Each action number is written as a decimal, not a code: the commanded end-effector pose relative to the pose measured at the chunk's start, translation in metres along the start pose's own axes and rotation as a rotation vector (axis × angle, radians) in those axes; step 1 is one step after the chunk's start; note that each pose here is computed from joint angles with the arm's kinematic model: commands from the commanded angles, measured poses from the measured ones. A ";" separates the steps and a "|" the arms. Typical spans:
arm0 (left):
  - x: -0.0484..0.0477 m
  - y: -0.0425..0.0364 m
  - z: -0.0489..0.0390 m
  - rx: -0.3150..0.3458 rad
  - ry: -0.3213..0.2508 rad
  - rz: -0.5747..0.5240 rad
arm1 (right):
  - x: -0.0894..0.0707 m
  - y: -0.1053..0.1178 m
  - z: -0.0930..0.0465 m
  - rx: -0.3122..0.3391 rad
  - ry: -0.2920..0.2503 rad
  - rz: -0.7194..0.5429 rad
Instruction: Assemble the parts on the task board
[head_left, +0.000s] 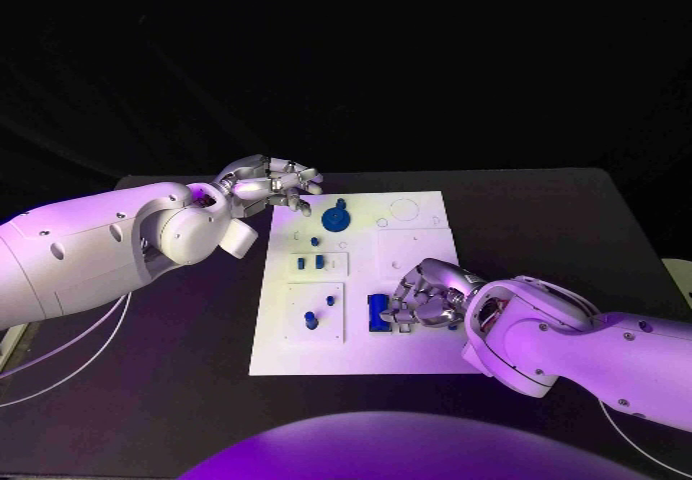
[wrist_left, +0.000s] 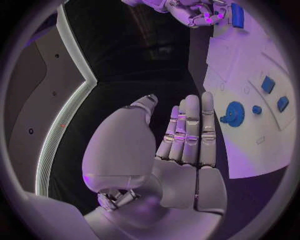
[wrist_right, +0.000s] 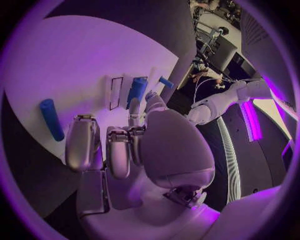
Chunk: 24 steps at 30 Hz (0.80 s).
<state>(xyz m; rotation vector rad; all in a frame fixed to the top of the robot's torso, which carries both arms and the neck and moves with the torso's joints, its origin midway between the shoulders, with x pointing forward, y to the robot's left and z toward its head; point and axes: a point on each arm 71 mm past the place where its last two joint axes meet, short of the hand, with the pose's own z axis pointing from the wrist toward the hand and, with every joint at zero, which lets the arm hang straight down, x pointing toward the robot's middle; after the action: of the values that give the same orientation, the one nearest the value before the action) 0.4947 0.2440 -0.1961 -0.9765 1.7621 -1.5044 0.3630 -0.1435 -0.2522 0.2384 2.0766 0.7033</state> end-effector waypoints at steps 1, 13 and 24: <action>0.0021 -0.0010 0.0002 0.006 0.016 -0.003 | -0.001 -0.001 0.000 -0.002 -0.018 -0.021; 0.0015 -0.0018 -0.0002 0.017 0.008 -0.001 | -0.025 -0.011 -0.015 -0.011 -0.110 -0.012; 0.0043 -0.0031 -0.0004 0.028 0.011 -0.003 | -0.061 -0.058 -0.041 0.100 -0.219 -0.078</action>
<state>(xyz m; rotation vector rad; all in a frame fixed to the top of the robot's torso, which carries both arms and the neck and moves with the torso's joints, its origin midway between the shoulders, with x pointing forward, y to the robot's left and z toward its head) 0.4928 0.2421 -0.1949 -0.9706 1.7587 -1.5148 0.3725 -0.2320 -0.2246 0.3134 1.9216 0.5180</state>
